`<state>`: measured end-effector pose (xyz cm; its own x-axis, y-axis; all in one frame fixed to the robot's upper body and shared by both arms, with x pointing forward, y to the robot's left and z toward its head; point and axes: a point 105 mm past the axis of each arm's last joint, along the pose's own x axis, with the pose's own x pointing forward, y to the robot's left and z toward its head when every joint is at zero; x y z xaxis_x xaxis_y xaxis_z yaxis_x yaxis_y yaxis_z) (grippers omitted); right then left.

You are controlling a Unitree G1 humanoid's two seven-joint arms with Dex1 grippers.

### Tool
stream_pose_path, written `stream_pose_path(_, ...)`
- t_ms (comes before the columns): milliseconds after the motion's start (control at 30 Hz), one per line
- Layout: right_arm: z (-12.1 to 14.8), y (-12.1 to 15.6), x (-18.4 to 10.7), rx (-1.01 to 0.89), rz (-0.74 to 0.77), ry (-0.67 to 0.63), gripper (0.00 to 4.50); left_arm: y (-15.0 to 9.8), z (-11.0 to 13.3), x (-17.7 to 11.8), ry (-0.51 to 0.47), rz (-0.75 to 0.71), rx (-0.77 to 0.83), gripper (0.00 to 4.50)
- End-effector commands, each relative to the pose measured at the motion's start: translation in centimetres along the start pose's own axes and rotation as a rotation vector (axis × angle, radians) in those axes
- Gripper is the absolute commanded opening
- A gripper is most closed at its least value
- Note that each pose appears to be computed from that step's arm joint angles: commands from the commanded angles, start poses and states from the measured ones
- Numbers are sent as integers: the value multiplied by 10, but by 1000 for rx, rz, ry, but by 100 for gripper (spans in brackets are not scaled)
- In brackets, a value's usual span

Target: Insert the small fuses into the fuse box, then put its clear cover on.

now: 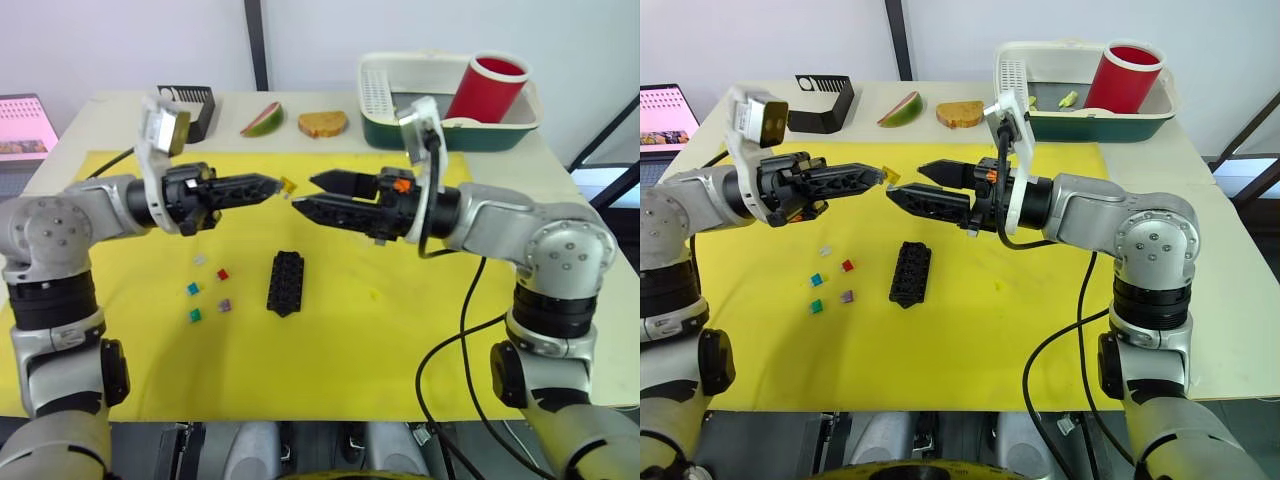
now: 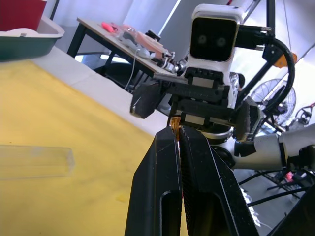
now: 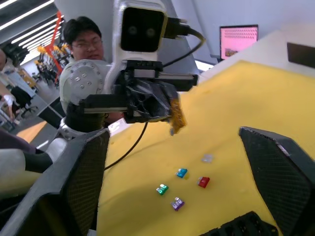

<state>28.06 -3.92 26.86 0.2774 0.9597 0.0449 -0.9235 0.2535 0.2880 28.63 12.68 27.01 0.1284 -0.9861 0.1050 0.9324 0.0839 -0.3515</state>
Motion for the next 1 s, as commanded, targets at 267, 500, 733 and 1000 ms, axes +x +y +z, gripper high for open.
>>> stream_pose_path(267, 13, 12, 4, 8, 48, -46, 339, -8, 5, 3, -2, -28, 51, 0)
stream_pose_path(500, 12, 14, 5, 18, 61, -37, 240, -7, 5, 3, 3, -27, 52, 0)
stream_pose_path(733, 10, 16, 5, 24, 64, -34, 240, -8, 5, 3, 2, -31, 49, 0)
stream_pose_path(1000, 10, 15, 6, 33, 66, -32, 108, -7, 4, 4, 9, -31, 47, 0)
